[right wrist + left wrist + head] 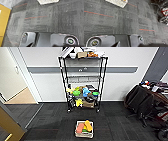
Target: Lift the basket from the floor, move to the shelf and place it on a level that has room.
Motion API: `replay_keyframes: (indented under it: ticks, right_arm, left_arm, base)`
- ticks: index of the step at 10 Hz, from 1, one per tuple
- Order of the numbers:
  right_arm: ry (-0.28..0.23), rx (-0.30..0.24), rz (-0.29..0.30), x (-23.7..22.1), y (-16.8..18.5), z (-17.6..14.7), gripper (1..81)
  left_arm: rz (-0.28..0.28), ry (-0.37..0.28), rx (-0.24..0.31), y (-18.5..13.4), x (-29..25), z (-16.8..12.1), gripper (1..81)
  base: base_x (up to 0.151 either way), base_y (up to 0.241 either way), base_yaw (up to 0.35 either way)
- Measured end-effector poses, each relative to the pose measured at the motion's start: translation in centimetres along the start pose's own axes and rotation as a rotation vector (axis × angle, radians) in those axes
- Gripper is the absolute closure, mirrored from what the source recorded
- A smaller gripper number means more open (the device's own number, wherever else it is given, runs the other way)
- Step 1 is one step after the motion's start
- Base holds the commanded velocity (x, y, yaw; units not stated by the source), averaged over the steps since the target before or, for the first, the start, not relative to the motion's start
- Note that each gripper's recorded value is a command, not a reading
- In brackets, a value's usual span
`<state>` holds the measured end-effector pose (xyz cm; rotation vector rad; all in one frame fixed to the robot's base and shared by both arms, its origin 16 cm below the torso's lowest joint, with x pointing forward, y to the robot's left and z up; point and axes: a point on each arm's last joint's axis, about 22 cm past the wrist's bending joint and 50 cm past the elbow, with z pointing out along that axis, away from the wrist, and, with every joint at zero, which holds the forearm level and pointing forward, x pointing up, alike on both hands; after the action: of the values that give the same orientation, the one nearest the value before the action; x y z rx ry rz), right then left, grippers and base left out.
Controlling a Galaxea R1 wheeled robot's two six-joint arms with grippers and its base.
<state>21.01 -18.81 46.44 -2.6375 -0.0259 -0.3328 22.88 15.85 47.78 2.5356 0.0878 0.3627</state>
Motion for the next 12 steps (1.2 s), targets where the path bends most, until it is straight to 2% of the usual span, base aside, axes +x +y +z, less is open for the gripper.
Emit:
replay_keyframes:
  ticks: [2,5,12]
  right_arm:
    - [0.022,0.0,-0.007,1.7,0.0,0.1,1.0]
    - [0.004,0.0,0.0,0.3,0.0,0.1,1.0]
    - [0.011,0.001,-0.001,0.7,0.0,0.1,1.0]
  left_arm:
    - [0.008,0.025,-0.004,0.2,1.9,0.3,1.0]
    - [0.001,0.008,0.0,0.0,0.6,0.1,1.0]
    - [0.002,0.011,-0.006,0.1,1.0,0.0,1.0]
  base:
    - [0.09,0.0,0.0]
    - [0.09,0.0,0.0]
    - [0.093,0.0,0.0]
